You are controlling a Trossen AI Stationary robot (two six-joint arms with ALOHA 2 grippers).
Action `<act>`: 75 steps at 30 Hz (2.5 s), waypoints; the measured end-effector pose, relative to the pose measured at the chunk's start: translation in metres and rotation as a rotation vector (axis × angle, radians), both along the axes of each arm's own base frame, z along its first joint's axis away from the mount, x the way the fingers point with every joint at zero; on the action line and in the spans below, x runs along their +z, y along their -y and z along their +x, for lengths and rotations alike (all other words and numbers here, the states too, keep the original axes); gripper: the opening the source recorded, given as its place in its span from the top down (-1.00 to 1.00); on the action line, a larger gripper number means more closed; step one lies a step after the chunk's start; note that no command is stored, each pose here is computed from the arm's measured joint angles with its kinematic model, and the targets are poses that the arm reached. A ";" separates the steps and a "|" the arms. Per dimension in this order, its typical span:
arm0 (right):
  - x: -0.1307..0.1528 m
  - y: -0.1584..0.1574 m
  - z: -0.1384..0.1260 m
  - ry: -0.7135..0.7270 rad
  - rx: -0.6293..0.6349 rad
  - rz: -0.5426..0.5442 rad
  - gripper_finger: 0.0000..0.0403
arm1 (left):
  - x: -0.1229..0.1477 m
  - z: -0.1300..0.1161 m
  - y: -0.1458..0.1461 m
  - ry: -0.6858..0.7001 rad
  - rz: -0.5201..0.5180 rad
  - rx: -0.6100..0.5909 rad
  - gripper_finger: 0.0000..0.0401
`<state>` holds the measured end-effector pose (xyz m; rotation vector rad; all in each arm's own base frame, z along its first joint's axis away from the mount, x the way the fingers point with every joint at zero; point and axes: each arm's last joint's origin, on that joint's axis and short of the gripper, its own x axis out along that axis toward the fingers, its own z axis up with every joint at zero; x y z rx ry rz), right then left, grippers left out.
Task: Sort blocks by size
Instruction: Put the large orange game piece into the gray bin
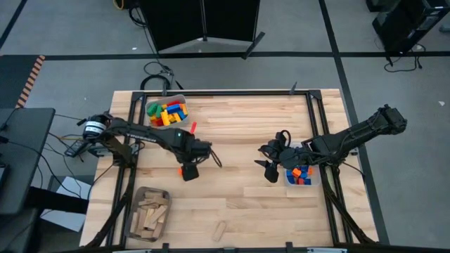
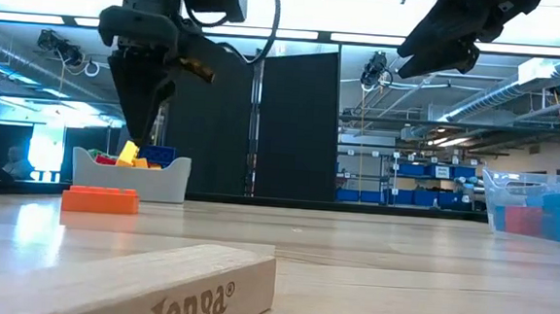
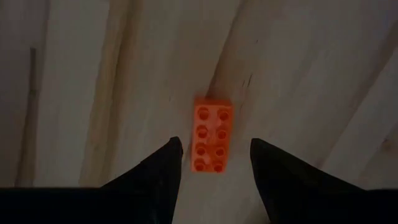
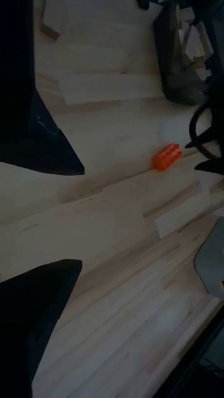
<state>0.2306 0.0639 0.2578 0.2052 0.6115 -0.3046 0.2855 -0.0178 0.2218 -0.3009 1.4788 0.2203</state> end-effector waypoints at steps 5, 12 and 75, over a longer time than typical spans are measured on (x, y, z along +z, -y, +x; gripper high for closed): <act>0.000 0.000 0.000 -0.002 0.004 -0.006 -0.24 | 0.000 -0.001 0.012 0.012 0.100 -0.045 0.02; 0.000 0.000 0.000 -0.003 0.007 -0.011 -0.22 | 0.000 0.002 0.020 0.053 0.137 -0.042 0.02; 0.005 0.009 0.007 0.069 -0.037 0.005 -0.19 | 0.033 -0.089 -0.071 0.410 0.065 0.615 0.28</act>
